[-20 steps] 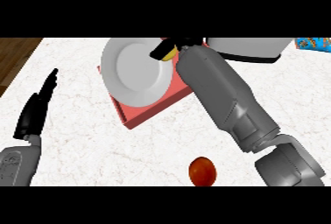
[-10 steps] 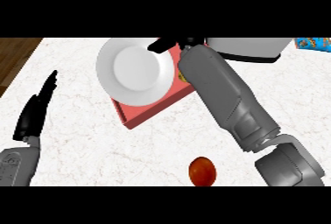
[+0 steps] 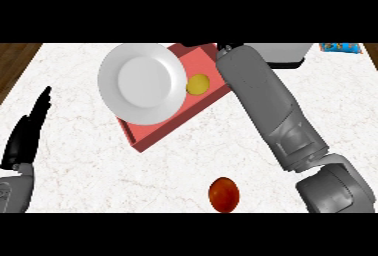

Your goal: Pick the lemon from the plate and place it in the cardboard box

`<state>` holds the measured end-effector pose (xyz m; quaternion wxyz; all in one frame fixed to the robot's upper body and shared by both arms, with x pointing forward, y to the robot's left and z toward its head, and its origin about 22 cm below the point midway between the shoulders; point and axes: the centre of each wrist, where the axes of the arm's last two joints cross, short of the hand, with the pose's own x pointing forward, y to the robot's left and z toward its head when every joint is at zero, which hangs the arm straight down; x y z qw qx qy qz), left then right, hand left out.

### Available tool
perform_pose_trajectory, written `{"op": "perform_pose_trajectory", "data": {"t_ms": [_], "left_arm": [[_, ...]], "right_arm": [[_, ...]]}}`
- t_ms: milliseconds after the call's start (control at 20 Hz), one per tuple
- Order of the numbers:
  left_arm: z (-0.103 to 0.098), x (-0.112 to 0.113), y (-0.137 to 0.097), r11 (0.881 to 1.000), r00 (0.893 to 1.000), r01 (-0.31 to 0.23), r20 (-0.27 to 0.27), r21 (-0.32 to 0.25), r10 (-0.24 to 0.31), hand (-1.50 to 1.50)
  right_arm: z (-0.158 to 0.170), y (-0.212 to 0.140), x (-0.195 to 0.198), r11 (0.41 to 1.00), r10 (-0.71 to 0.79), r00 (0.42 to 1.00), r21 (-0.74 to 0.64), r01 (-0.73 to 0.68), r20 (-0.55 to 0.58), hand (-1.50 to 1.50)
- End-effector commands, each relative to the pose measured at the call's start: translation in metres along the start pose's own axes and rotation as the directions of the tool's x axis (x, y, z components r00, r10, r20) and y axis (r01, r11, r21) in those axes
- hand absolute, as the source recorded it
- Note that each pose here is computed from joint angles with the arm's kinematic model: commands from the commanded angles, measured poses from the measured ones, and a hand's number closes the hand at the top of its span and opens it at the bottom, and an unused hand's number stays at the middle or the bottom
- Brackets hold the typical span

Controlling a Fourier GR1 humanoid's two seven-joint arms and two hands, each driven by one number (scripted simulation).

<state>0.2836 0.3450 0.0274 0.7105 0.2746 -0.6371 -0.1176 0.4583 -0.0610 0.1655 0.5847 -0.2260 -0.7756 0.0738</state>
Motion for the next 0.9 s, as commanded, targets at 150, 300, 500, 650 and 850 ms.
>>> {"op": "perform_pose_trajectory", "data": {"t_ms": [150, 300, 500, 650, 850], "left_arm": [[0.015, -0.024, -0.004, 1.0, 0.999, 0.003, -0.034, 0.017, -0.002, 0.0], [0.009, -0.02, 0.009, 0.999, 0.999, 0.014, -0.042, 0.044, -0.012, 0.0], [0.021, -0.024, 0.002, 0.999, 0.997, -0.004, -0.079, 0.045, 0.008, 0.0], [0.018, -0.04, 0.018, 0.998, 0.996, 0.007, -0.086, 0.061, -0.002, 0.0], [0.02, -0.021, 0.017, 0.999, 0.998, 0.001, -0.063, 0.049, 0.002, 0.0]], "right_arm": [[-0.019, -0.053, -0.04, 0.996, -0.058, 0.998, -0.071, 0.057, -0.015, -1.5], [-0.02, -0.073, -0.056, 0.996, -0.053, 0.998, -0.068, 0.051, -0.026, -1.5], [-0.018, -0.112, -0.078, 1.0, -0.014, 0.999, -0.008, 0.014, -0.039, -1.5], [-0.014, -0.143, -0.092, 1.0, -0.002, 0.999, -0.001, 0.002, -0.041, -1.5], [0.008, -0.17, -0.129, 0.996, 0.056, 0.997, 0.075, -0.052, -0.052, -1.5]]}}
